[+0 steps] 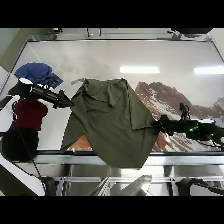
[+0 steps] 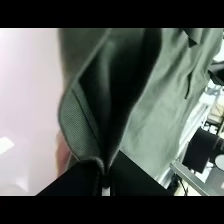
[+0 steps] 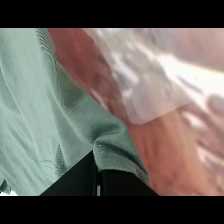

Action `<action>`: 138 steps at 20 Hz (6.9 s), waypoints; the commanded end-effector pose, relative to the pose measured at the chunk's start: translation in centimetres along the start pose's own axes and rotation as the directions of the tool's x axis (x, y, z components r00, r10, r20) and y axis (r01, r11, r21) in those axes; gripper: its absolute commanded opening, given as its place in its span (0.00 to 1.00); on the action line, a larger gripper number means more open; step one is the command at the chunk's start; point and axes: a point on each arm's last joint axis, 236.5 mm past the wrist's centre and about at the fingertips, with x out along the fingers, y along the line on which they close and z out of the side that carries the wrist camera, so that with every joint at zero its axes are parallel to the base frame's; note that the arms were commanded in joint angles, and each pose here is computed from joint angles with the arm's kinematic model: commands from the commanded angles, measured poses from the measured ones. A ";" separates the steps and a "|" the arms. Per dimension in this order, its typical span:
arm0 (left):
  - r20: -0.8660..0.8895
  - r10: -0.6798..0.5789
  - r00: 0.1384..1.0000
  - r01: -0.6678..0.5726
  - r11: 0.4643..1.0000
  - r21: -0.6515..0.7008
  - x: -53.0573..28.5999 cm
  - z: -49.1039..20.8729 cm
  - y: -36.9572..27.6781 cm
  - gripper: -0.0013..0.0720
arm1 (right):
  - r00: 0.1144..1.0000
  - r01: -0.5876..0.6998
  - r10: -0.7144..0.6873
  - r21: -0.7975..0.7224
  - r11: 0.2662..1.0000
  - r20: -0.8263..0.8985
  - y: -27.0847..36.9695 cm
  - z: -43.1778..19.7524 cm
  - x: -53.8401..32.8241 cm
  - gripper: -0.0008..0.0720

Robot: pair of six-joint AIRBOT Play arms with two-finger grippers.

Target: Fold the shirts.

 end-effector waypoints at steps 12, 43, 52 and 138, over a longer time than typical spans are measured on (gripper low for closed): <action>-0.063 -0.092 0.994 0.090 0.995 -0.037 -3.1 -5.9 -2.5 0.05 | 0.936 -0.135 0.196 -0.215 0.967 0.291 12.1 26.7 -2.9 0.03; 0.135 -0.010 0.991 0.023 0.995 -0.096 -8.5 -4.9 3.4 0.05 | 0.899 -0.170 0.116 -0.093 0.981 -0.422 2.5 -0.5 0.2 0.33; 0.248 -0.476 0.844 0.387 0.860 0.334 -14.1 -3.8 -14.5 0.05 | 0.952 -0.304 0.259 -0.421 0.855 -0.162 16.0 2.5 -9.5 0.03; 0.092 0.282 0.955 -0.283 0.959 -0.009 -1.0 -6.4 2.9 0.05 | 0.987 0.110 -0.096 0.107 0.988 -0.131 -5.3 -6.1 -6.7 0.59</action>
